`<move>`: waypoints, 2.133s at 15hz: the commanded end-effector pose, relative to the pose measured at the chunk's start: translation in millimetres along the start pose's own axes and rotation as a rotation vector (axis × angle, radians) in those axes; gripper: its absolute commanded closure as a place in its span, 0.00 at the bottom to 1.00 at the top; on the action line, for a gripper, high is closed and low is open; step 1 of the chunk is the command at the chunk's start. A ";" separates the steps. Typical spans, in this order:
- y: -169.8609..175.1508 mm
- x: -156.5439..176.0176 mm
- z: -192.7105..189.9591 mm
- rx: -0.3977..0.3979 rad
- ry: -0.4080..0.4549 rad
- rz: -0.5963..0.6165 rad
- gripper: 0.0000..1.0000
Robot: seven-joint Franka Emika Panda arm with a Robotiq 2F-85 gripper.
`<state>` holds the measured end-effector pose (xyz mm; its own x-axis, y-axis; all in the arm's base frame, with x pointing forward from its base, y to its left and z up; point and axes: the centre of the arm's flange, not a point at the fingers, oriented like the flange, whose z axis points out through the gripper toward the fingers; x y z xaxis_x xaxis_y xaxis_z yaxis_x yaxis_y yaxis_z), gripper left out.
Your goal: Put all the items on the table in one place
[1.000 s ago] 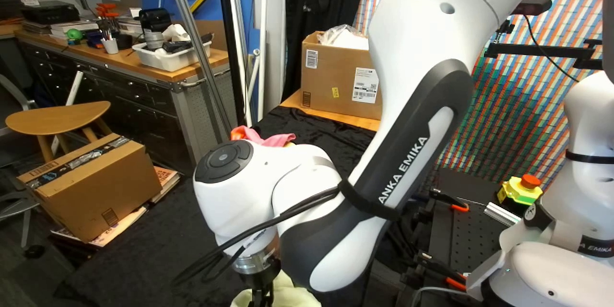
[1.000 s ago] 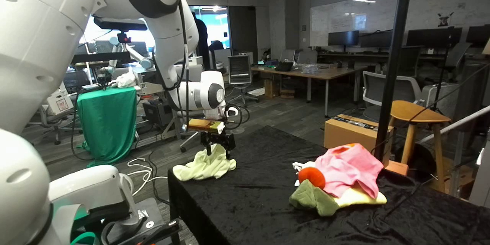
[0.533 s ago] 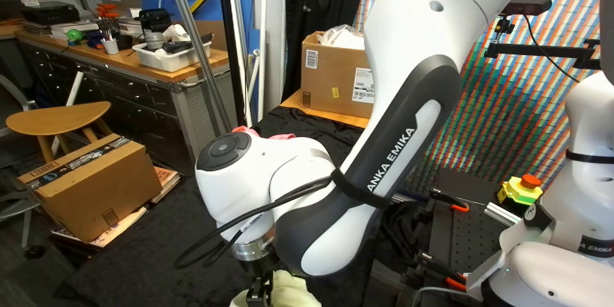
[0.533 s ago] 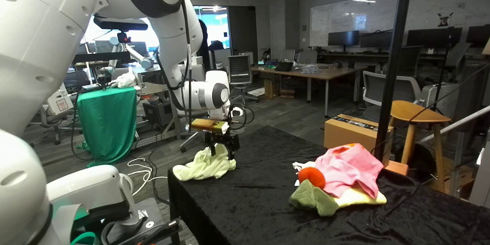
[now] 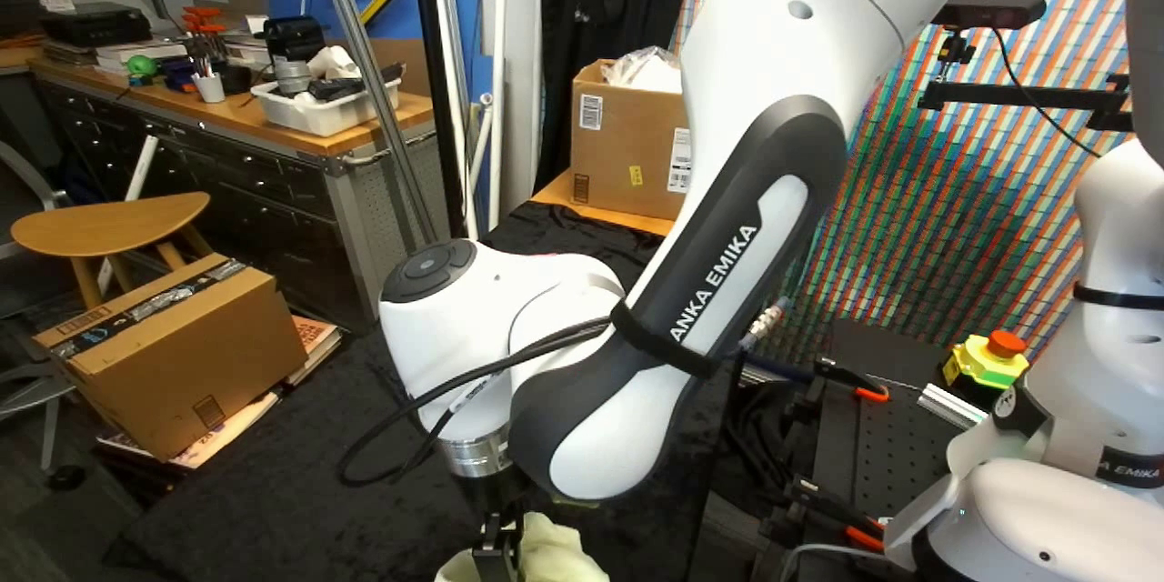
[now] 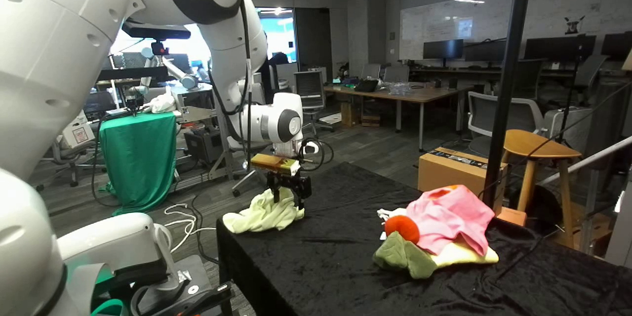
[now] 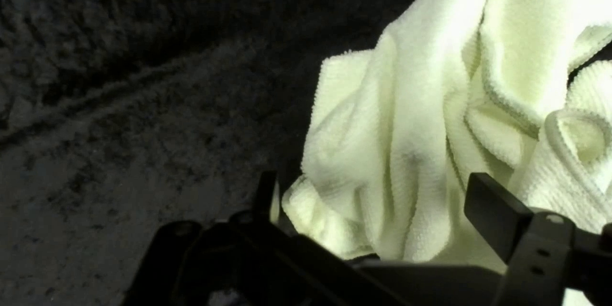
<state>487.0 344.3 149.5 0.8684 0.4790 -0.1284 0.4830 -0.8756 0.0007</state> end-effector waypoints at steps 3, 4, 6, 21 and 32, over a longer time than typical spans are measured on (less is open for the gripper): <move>-3.4 5.3 6.6 0.038 -0.047 -0.022 0.00; -4.9 4.5 8.8 0.041 -0.057 -0.026 0.00; -7.8 2.8 12.5 0.041 -0.066 -0.036 0.00; -5.6 4.9 -2.9 0.012 -0.043 -0.048 0.96; 59.5 15.3 -105.3 -0.027 0.203 0.108 0.93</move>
<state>527.6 333.2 221.4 0.8883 0.4592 -0.0045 0.4592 -0.8882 0.0148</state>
